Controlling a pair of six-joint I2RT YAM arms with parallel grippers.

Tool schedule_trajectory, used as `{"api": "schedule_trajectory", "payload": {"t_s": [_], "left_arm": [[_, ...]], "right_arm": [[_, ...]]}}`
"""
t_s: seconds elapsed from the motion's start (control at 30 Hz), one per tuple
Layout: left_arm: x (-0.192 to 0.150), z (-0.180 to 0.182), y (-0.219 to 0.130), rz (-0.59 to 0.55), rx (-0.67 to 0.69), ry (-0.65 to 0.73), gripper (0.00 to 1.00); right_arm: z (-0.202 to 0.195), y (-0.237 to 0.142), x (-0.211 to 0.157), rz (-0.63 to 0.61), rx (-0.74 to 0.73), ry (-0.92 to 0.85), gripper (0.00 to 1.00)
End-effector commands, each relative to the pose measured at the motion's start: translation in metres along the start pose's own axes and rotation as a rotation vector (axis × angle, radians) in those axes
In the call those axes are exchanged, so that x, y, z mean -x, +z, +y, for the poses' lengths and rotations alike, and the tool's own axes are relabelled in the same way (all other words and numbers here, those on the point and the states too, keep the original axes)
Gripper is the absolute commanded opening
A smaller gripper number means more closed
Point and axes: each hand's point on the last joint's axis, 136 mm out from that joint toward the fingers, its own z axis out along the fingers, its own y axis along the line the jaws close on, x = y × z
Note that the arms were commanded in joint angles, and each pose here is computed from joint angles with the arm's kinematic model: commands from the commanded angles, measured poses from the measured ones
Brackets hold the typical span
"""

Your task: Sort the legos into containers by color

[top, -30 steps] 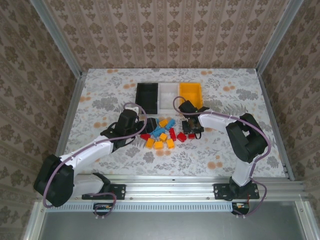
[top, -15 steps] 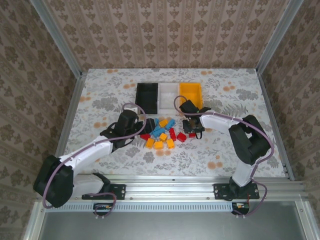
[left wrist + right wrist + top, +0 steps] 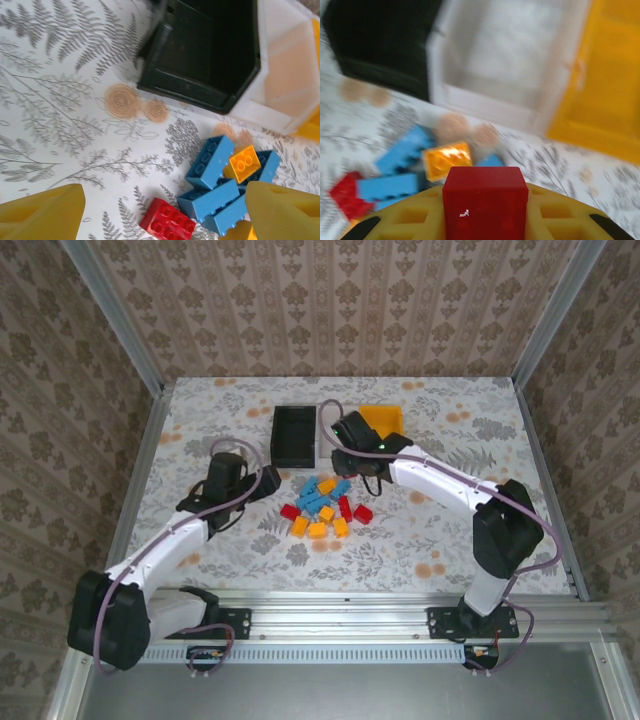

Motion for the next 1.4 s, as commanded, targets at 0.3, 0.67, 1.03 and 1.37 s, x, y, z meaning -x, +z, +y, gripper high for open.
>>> {"api": "schedule_trajectory", "payload": {"t_s": [0.3,0.67,1.03,1.37], "left_arm": [[-0.003,0.012,-0.013,0.019,-0.019,-0.099,0.85],[-0.006,0.004,-0.016,0.008,-0.089,-0.097,0.85],[-0.005,0.001,-0.021,-0.023,-0.118,-0.077,0.86],[0.001,0.001,-0.027,-0.054,-0.116,-0.067,0.87]], "right_arm": [[0.090,0.081,0.058,-0.046,0.154,-0.147,0.26],[0.087,0.128,0.074,-0.084,0.066,-0.192,0.25],[0.069,0.169,0.080,-0.105,-0.016,-0.181,0.25],[0.067,0.186,0.069,-0.059,-0.025,-0.206,0.29]]}}
